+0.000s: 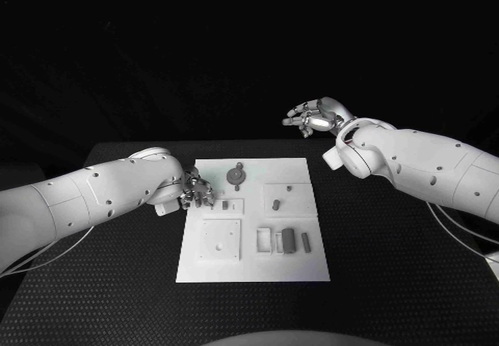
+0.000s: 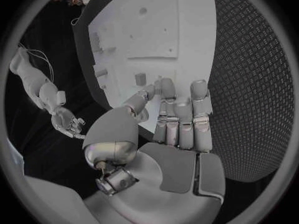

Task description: Assemble the parts on the task board

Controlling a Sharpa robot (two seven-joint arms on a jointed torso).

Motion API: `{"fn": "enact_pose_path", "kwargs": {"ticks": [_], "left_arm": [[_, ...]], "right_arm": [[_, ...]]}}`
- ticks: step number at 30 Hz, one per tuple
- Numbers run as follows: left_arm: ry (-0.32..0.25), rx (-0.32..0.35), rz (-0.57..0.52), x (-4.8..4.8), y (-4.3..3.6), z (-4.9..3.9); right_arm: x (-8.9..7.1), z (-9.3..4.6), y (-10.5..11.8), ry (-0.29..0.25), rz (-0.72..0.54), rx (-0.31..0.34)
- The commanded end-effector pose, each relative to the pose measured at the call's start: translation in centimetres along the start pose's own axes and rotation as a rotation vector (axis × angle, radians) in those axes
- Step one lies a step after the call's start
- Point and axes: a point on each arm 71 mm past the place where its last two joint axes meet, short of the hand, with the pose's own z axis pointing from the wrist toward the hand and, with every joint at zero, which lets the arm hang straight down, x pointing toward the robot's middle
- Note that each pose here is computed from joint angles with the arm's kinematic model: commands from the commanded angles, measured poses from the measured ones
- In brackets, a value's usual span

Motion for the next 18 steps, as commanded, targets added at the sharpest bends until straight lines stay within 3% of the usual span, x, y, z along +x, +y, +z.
{"fn": "enact_pose_path", "kwargs": {"ticks": [1, 18], "left_arm": [[0.006, -0.006, 0.037, 0.10, -0.10, 0.04], [0.017, -0.008, 0.061, 0.64, -0.24, 0.30]], "right_arm": [[0.11, -0.01, 0.08, 0.012, 0.002, -0.008], [0.10, -0.02, 0.07, 0.012, 0.002, -0.008]]}}
